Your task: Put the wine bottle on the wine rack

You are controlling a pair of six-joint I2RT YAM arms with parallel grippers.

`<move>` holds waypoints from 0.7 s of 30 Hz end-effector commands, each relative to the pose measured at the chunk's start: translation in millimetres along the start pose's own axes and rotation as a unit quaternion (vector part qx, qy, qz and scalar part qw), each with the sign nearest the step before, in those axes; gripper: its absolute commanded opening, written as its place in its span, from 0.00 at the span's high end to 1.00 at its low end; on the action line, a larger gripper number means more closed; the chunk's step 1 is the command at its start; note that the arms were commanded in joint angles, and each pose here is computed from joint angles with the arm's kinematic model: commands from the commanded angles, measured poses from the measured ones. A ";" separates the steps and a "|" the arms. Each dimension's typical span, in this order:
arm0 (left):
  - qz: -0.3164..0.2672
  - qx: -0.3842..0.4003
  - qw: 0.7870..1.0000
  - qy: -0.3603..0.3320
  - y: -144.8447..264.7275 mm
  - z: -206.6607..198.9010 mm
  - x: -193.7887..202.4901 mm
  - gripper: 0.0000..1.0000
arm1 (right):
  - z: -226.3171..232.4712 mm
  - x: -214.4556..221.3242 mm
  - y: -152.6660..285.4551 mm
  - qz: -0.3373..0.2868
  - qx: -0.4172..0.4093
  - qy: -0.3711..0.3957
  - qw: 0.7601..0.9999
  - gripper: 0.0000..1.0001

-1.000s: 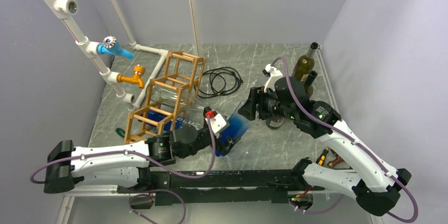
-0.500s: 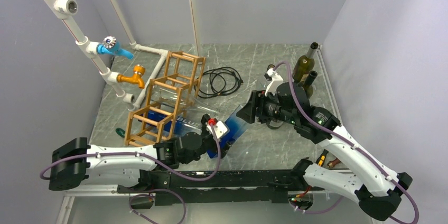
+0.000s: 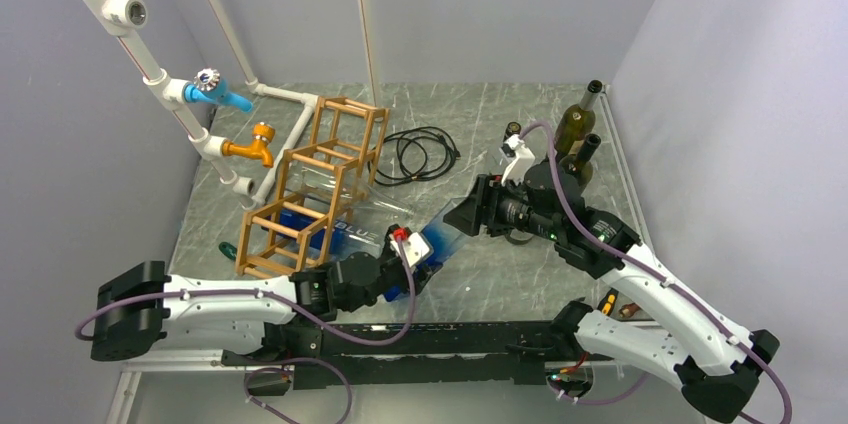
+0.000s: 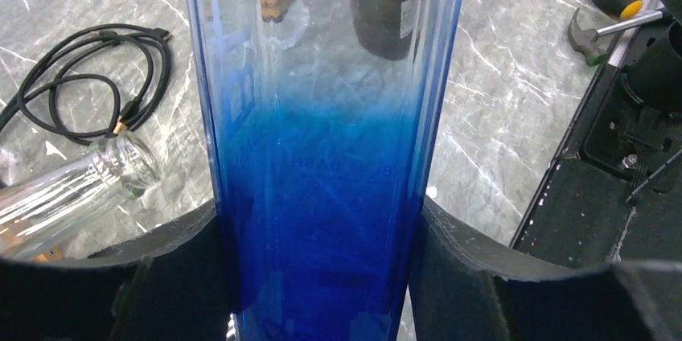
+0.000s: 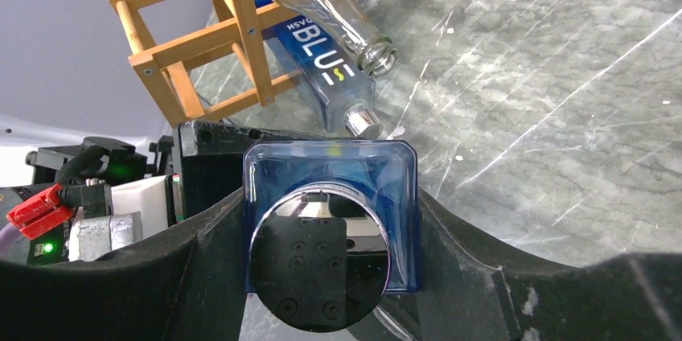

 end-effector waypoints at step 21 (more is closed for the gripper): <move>0.075 0.090 0.993 0.028 34.3 8.7 -64.4 1.00 | 21.3 -39.0 39.9 -0.036 -0.079 0.219 0.972 0.00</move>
Point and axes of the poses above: each gripper's point midway between its finger pads, its own y axis back along the fingers, its own z axis along the line the jaws close on, x = y × z, the point moved 9 cm from there along y, back along the fingers, and after that the axes turned 13 degrees about y, right-handed, at the moved point
